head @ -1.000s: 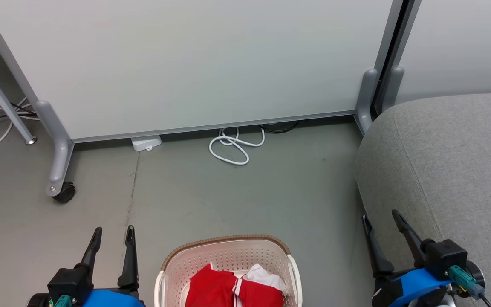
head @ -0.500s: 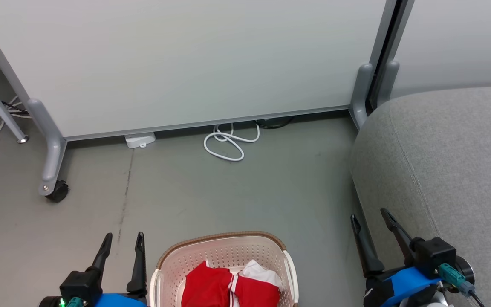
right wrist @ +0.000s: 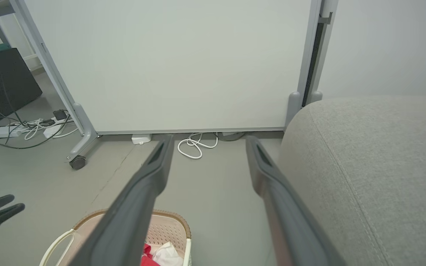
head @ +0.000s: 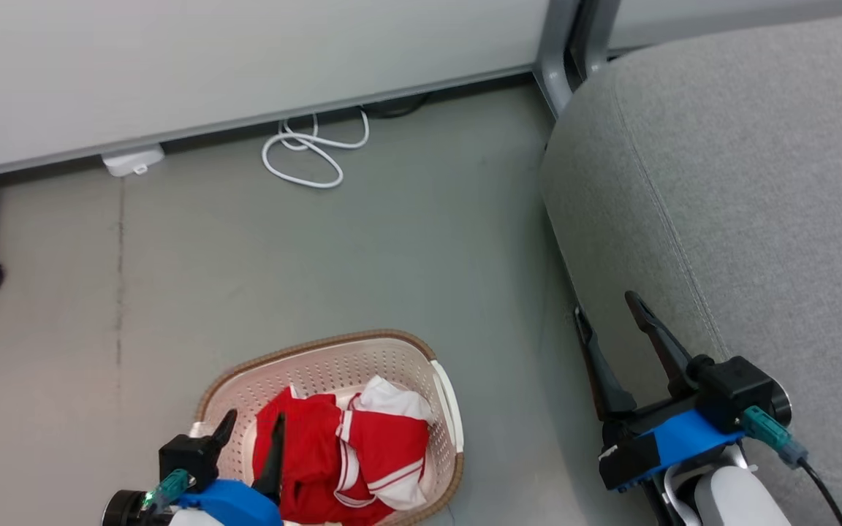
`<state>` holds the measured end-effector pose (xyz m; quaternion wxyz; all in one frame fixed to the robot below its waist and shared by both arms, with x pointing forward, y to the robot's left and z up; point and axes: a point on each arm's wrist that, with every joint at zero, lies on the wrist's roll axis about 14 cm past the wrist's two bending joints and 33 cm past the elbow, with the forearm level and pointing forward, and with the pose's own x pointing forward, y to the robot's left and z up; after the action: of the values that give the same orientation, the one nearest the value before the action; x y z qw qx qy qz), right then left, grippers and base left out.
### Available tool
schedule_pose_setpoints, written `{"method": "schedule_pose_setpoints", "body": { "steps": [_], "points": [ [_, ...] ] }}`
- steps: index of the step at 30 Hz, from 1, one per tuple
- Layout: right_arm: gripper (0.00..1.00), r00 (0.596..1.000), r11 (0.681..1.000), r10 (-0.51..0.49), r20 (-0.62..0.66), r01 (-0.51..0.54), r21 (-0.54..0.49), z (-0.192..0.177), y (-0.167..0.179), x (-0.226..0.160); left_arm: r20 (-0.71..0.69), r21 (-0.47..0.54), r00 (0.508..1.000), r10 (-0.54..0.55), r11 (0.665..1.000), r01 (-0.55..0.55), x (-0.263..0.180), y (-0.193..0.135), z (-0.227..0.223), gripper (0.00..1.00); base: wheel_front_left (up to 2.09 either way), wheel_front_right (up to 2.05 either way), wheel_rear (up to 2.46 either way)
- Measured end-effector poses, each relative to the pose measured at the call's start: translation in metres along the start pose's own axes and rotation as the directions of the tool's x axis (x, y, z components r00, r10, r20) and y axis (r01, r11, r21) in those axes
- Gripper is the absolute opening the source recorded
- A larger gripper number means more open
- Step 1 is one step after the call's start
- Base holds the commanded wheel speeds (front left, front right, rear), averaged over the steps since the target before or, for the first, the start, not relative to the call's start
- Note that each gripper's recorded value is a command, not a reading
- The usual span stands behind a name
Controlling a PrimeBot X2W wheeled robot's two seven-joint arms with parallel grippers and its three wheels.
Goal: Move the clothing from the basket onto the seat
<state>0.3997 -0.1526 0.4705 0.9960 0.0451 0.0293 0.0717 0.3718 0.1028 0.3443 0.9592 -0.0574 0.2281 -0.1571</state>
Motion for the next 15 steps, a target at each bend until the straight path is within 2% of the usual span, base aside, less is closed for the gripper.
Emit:
{"method": "schedule_pose_setpoints", "body": {
  "steps": [3, 7, 15],
  "points": [
    [1.00, 0.999, 1.000, -0.029, -0.018, 0.029, 0.010, -0.009, -0.011, 0.003, -0.164, 0.017, 0.986, -0.038, 0.999, 0.041, 0.012, -0.004, -0.038, 1.00, 0.00, 0.00, 0.00],
    [1.00, 0.996, 0.997, -0.073, -0.052, 0.075, 0.030, -0.024, -0.026, 0.005, -0.299, 0.042, 0.952, -0.061, 0.996, 0.077, 0.031, 0.001, -0.068, 1.00, 0.00, 0.00, 0.00],
    [1.00, 0.981, 0.986, -0.150, -0.119, 0.157, 0.053, -0.054, -0.054, 0.009, -0.552, 0.093, 0.827, -0.101, 0.979, 0.182, 0.055, 0.006, -0.131, 1.00, 0.00, 0.00, 0.00]
  ]
}}
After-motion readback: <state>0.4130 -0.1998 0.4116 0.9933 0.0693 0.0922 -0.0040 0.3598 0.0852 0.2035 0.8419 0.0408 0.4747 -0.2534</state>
